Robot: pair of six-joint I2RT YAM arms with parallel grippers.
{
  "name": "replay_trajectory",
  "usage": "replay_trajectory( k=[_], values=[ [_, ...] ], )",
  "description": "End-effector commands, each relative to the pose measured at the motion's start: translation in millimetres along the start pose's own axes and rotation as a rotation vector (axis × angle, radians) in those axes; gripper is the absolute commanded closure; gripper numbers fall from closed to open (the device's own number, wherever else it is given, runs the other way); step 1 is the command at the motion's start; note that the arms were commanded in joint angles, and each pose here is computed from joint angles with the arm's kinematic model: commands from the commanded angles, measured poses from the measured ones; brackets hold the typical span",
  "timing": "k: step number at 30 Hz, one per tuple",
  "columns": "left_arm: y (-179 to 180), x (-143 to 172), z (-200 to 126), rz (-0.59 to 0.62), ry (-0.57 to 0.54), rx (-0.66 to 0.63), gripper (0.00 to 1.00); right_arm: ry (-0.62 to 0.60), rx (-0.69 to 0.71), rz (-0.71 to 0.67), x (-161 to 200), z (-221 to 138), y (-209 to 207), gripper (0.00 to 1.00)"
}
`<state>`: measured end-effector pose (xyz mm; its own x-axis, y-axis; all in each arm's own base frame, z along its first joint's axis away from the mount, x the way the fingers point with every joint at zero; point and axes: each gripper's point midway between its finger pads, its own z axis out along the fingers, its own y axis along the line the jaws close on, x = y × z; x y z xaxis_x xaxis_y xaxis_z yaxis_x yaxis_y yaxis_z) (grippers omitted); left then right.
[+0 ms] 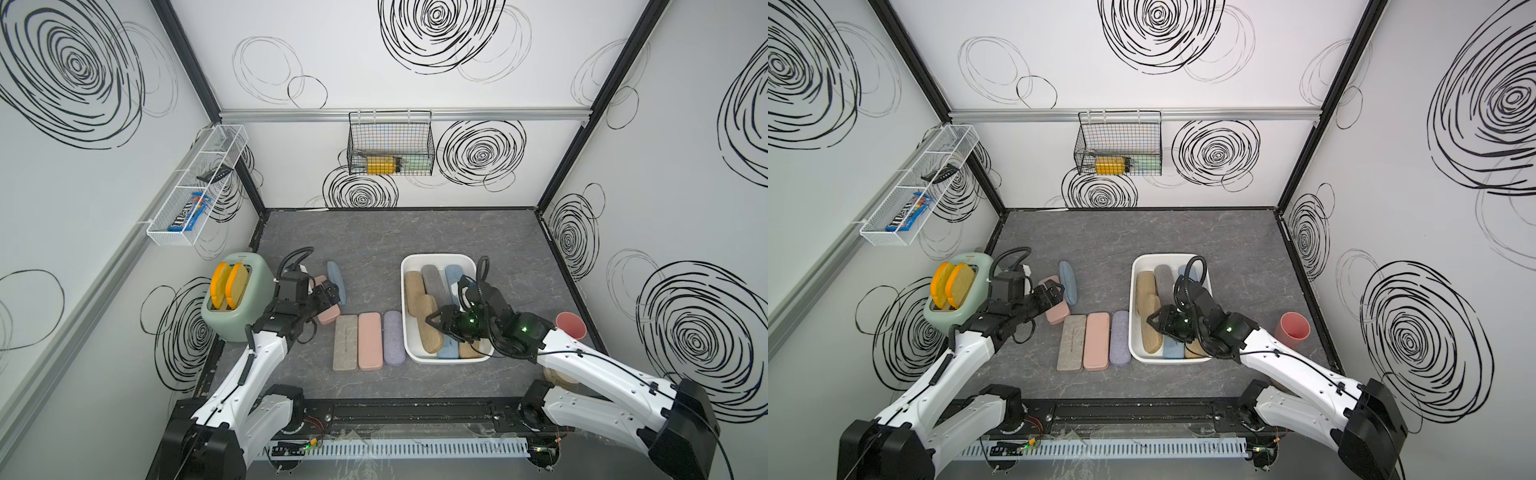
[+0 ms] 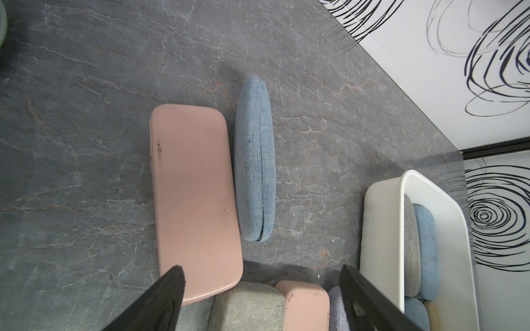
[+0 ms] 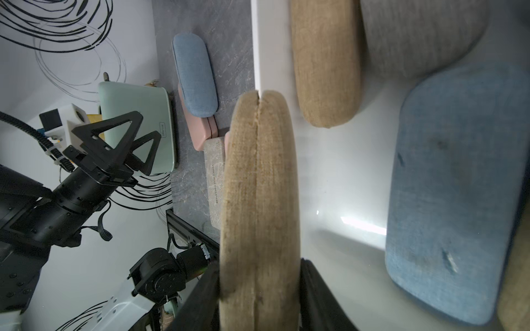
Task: Put the glasses cases into the storage boxes
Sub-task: Place the glasses case in the storage box.
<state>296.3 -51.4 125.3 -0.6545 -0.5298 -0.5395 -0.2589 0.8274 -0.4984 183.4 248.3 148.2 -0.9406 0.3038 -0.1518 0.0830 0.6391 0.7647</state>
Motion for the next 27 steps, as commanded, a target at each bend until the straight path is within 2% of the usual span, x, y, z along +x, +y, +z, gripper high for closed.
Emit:
replay_trajectory(
  k=[1, 10, 14, 27],
  values=[
    [-4, -4, -1, 0.025, -0.015, 0.001, 0.11, 0.036, -0.105, 0.091, 6, -1, 11, 0.58],
    [-6, -3, 0, 0.032, -0.010, 0.000, 0.11, 0.085, -0.100, 0.184, 17, 12, -7, 0.58],
    [-6, -3, 0, 0.033, -0.010, -0.002, 0.11, 0.115, -0.047, 0.243, 20, 18, -22, 0.60],
    [-7, -1, 1, 0.040, -0.002, 0.003, 0.12, 0.110, -0.041, 0.285, 9, 32, -33, 0.59]
  ],
)
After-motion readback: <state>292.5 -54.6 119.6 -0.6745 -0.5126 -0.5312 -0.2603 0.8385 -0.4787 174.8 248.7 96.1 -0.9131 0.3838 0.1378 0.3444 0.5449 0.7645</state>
